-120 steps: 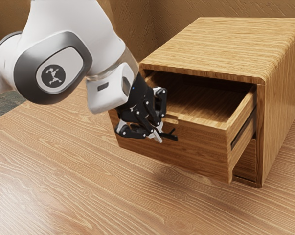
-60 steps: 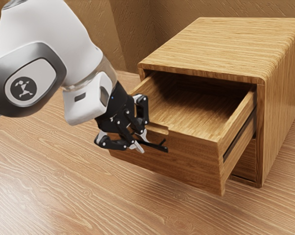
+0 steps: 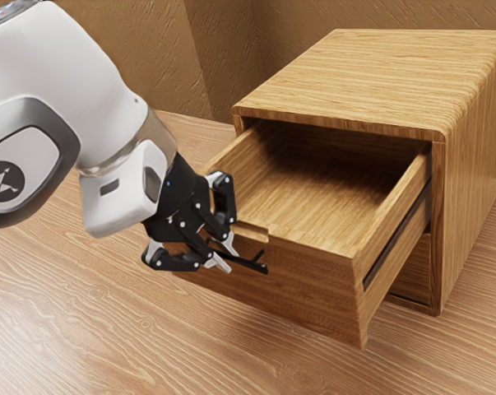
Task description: Pull the drawer handle with one arm to open the drawer
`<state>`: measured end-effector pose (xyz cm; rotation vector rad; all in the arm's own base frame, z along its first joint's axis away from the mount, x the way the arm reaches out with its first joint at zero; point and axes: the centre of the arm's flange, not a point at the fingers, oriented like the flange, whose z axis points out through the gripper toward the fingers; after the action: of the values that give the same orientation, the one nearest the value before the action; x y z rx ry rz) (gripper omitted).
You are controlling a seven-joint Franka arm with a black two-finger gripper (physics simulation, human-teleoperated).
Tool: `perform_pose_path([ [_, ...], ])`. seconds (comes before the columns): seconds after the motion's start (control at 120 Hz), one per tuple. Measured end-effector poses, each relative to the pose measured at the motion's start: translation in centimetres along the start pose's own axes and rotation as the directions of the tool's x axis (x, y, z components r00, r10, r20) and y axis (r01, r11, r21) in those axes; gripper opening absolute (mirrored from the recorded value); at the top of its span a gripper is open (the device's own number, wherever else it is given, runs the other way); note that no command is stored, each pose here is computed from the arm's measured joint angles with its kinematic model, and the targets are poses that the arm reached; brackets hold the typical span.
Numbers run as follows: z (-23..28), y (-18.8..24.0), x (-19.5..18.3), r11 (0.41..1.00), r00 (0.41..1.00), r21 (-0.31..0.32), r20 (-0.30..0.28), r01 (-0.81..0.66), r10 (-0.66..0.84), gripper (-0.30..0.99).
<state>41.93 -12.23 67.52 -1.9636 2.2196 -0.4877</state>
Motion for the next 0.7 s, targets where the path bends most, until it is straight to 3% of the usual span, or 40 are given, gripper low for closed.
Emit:
perform_pose_path([
  [0.217,-0.3,1.1,0.6,1.000,1.000,0.006,0.004,0.003,-0.003,0.00],
  [0.5,-0.5,1.3,0.9,1.000,1.000,0.010,0.004,0.013,-0.013,0.14],
  [0.7,-3.8,0.9,1.1,0.998,1.000,0.054,-0.004,0.015,-0.015,0.18],
])
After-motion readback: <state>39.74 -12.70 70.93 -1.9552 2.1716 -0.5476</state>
